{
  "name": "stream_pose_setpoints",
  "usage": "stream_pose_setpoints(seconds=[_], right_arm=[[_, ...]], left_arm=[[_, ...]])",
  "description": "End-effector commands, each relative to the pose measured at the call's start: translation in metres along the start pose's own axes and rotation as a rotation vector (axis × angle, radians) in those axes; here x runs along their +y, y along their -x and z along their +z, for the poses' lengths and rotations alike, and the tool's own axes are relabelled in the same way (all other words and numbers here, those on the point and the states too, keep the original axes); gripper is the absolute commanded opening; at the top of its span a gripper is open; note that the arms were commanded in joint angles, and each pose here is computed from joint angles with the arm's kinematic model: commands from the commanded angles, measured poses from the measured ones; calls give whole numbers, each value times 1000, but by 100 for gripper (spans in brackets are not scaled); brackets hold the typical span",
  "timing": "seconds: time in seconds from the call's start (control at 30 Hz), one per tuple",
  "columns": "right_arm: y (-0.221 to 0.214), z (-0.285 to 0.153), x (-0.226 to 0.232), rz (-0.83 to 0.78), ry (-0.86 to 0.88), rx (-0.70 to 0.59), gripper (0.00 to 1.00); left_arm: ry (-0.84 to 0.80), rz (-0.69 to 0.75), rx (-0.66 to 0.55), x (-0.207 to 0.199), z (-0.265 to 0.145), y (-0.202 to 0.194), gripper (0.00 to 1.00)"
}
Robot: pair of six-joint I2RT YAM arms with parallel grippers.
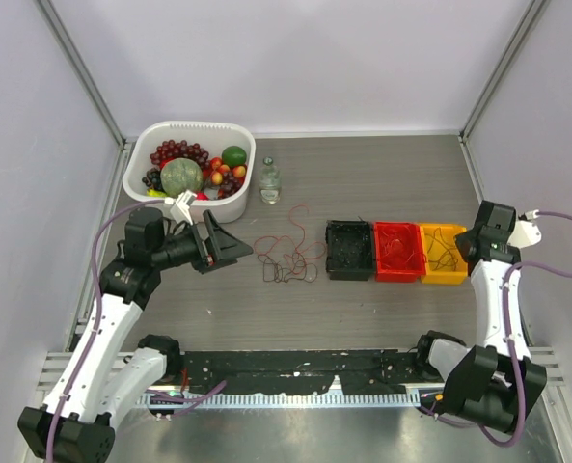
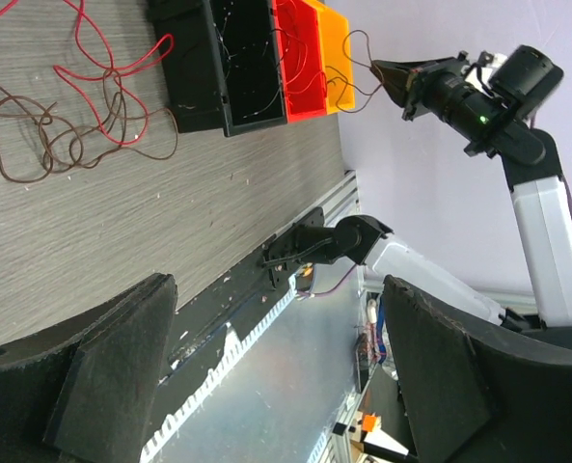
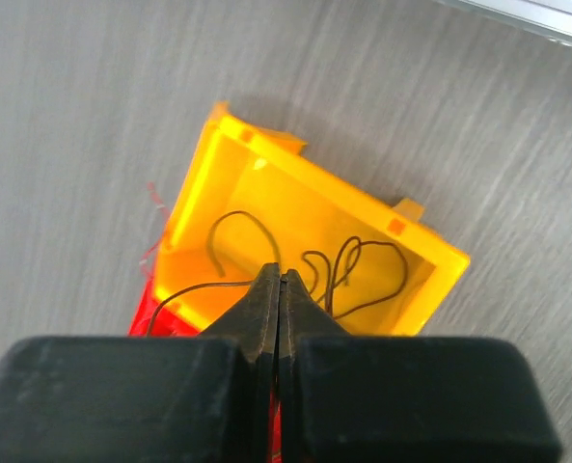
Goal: Untangle the cables
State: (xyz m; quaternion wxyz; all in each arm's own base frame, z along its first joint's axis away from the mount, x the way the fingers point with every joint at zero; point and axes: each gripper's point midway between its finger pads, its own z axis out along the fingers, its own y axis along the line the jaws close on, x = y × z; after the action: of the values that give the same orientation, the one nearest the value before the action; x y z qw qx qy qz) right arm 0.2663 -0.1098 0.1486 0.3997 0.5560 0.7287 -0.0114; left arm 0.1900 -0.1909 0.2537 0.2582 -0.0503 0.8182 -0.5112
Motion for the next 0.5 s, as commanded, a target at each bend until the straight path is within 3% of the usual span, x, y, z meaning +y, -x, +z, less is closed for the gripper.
stream_pose_setpoints(seconds=[0.0, 0.13, 0.23, 0.33, 0.47], right_arm=[[0, 20, -27, -22, -146, -40, 1], [-8, 43, -42, -72, -245, -20, 1], [-14, 49, -39, -111, -223, 8, 1], [-2, 39, -29, -142, -180, -46, 1], [8, 18, -2, -194, -40, -93, 19]], left_arm=[[-38, 27, -6, -8, -5, -4, 91], [-24, 31, -4, -3, -6, -8, 91], [-2, 35, -8, 5, -5, -10, 91], [27, 29, 3, 16, 0, -11, 91], [82, 8, 25, 35, 10, -9, 92]])
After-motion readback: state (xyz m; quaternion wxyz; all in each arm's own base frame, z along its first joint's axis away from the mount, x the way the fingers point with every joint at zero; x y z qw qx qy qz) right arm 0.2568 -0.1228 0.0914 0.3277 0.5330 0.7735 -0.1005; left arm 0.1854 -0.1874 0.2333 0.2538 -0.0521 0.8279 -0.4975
